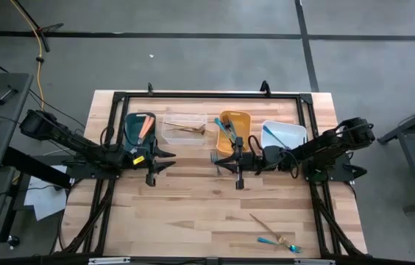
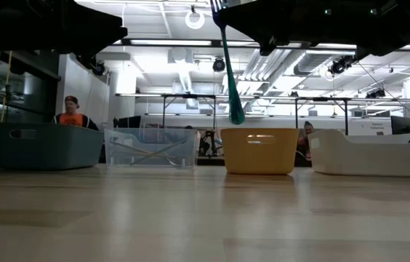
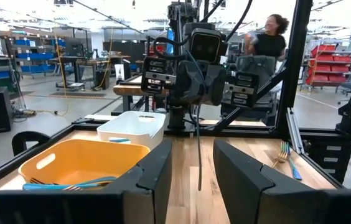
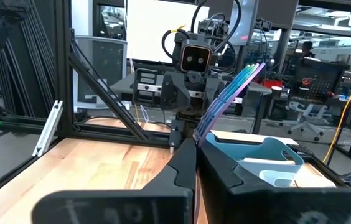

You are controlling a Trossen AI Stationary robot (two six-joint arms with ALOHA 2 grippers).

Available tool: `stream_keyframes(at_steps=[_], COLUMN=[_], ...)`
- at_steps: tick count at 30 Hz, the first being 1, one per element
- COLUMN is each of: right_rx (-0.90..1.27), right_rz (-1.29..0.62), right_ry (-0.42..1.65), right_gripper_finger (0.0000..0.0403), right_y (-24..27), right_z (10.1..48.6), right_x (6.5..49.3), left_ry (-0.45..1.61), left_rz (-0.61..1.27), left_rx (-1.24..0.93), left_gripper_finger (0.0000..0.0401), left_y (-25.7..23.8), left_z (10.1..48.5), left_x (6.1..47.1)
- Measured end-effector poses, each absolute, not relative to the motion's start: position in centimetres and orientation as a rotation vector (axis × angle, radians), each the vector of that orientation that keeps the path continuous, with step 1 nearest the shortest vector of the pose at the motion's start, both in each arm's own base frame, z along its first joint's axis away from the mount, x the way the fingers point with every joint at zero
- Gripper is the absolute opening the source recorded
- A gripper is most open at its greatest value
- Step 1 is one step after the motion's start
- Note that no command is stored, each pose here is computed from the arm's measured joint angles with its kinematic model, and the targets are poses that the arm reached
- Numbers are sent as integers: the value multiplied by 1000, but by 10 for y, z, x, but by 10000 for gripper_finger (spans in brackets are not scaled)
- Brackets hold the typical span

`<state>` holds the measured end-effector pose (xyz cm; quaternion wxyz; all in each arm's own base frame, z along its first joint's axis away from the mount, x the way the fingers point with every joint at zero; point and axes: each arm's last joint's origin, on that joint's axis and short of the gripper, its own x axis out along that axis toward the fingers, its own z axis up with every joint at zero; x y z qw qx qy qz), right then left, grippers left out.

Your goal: Sort silverware by color (type)

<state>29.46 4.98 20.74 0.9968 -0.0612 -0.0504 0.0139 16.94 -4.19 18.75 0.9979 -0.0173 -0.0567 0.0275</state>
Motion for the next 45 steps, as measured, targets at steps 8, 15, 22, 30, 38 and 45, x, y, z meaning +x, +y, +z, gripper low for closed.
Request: stream_keyframes(at_steps=[8,15,22,30,38,45], right_rx=[-124,-125,-123,-177,-294,-354], right_rz=[29,29,30,23,-104,-308], right_ry=[-93,-87,-81,-76,245,542], right_gripper_finger=[0,0,0,0,0,0], right_y=[50,50,50,53,31,4], right_z=[207,206,206,235,312,362], right_x=[295,295,295,315,333,320], left_ry=[-113,-113,-114,-114,-110,-111], left_rz=[55,55,55,54,54,54], left_rx=[-35,-35,-35,-35,-34,-37], left_gripper_finger=[111,111,111,111,111,111], left_y=[-42,-42,-42,-42,-42,-42], left_z=[187,187,187,187,187,187], left_x=[169,169,169,169,169,169])
